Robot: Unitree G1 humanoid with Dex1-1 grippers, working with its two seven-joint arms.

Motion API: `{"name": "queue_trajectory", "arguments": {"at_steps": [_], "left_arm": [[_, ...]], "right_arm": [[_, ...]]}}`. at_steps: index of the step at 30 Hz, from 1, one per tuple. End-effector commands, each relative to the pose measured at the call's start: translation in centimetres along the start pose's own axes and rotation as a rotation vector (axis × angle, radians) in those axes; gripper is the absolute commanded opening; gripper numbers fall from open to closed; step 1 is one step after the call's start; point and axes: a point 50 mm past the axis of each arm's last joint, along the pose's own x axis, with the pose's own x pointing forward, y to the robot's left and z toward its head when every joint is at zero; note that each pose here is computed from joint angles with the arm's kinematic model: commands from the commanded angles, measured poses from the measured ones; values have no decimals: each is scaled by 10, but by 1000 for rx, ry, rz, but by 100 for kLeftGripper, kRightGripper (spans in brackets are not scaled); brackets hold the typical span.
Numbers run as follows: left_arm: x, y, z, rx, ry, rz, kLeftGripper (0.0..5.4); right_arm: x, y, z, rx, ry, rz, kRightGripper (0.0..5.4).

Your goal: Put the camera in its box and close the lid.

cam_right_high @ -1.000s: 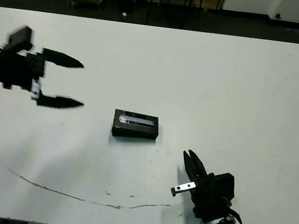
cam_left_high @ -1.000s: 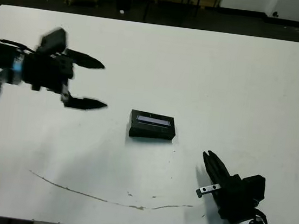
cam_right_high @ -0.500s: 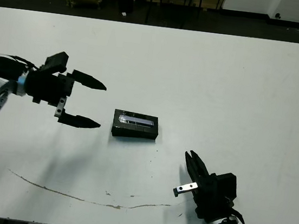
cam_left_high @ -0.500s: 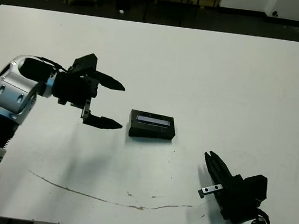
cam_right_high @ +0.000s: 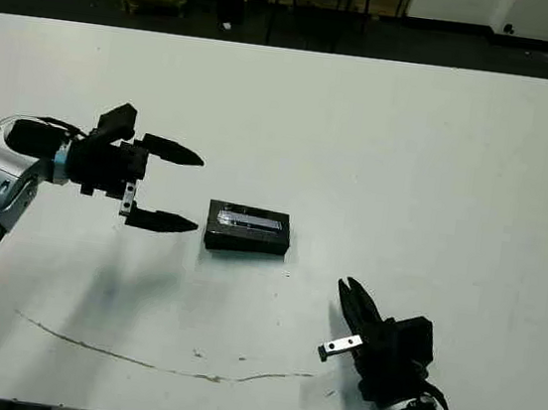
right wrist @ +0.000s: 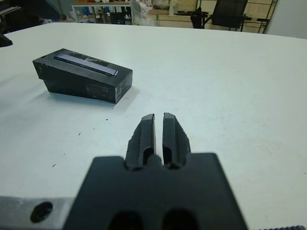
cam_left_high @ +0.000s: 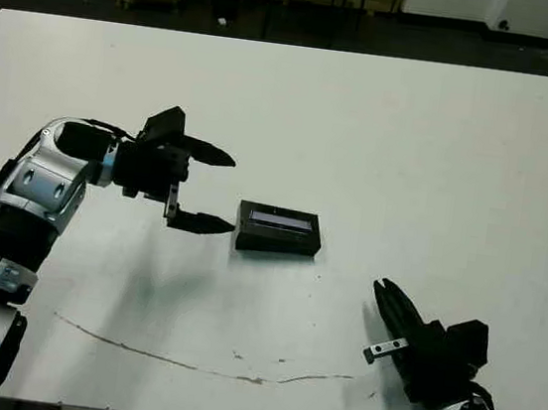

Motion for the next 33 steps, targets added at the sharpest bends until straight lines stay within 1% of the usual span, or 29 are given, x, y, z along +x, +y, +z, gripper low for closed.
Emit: {"name": "queue_trajectory", "arguments": {"at_steps": [1, 3, 6, 9, 13, 21, 26, 30, 33], "left_arm": [[6, -3, -11, -44, 24, -4, 536], [9, -3, -12, -34, 32, -5, 536], [15, -3, -12, 16, 60, -7, 536], [20, -3, -12, 44, 60, -22, 536], [24, -1, -13, 15, 83, -47, 536], [27, -1, -15, 11, 101, -63, 536], [28, -1, -17, 7, 102, -64, 536], [29, -1, -18, -4, 94, -67, 536], [29, 0, -20, -17, 92, -67, 536]], "right_arm": [[-3, -4, -7, -5, 38, 4, 0], [-3, -5, -7, -8, 40, 0, 0], [-3, -4, -7, -7, 48, -5, 0], [-3, -4, -7, -8, 52, -6, 0], [-4, -4, -5, -3, 64, -18, 0], [-4, -5, -4, -18, 62, -16, 0], [-3, -6, -6, -9, 57, -14, 0], [-3, -6, -6, -26, 58, -16, 0], [-4, -6, -5, -12, 67, -18, 0]]}}
